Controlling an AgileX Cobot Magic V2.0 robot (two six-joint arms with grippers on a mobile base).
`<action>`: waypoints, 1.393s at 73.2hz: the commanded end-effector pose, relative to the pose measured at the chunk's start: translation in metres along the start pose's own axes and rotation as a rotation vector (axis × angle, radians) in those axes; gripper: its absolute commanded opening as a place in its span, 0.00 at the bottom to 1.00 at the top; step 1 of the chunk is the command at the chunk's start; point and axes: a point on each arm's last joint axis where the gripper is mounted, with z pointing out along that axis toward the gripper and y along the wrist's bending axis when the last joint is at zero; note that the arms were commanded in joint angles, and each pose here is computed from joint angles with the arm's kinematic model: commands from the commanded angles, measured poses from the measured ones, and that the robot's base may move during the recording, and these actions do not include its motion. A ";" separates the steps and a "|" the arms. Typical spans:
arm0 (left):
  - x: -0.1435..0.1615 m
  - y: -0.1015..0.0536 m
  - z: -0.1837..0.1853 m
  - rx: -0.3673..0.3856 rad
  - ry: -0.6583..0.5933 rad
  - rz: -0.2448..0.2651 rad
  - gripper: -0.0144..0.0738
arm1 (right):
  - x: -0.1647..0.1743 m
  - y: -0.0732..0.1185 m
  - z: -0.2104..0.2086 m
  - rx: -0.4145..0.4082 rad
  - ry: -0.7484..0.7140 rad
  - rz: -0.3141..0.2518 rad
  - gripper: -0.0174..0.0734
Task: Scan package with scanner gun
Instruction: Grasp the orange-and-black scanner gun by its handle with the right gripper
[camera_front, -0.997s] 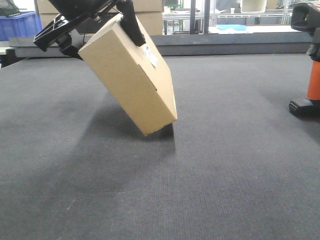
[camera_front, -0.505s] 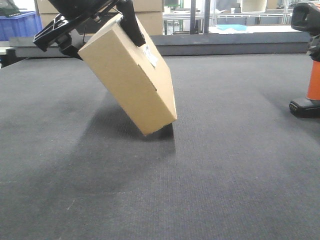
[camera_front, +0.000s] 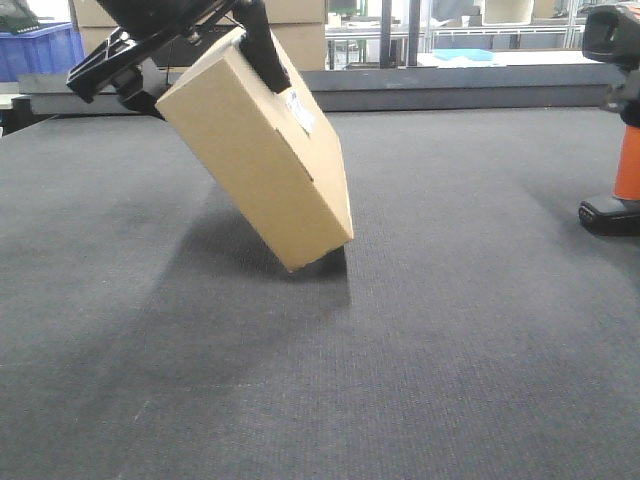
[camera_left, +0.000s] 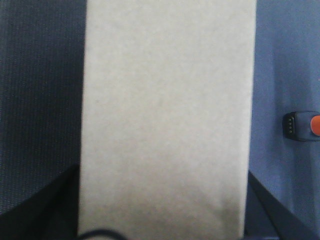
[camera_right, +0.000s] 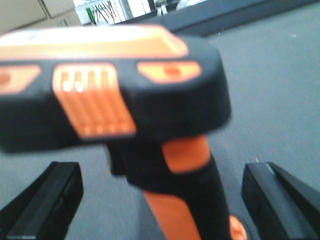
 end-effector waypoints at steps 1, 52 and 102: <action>-0.001 -0.004 -0.002 0.017 -0.022 -0.001 0.04 | -0.006 0.003 0.007 -0.018 -0.039 -0.002 0.81; -0.001 -0.004 -0.002 0.016 -0.023 0.000 0.04 | -0.009 0.005 0.019 -0.019 -0.037 0.000 0.81; 0.000 -0.004 -0.002 0.016 -0.013 -0.003 0.04 | -0.011 0.006 0.021 -0.039 -0.095 -0.018 0.01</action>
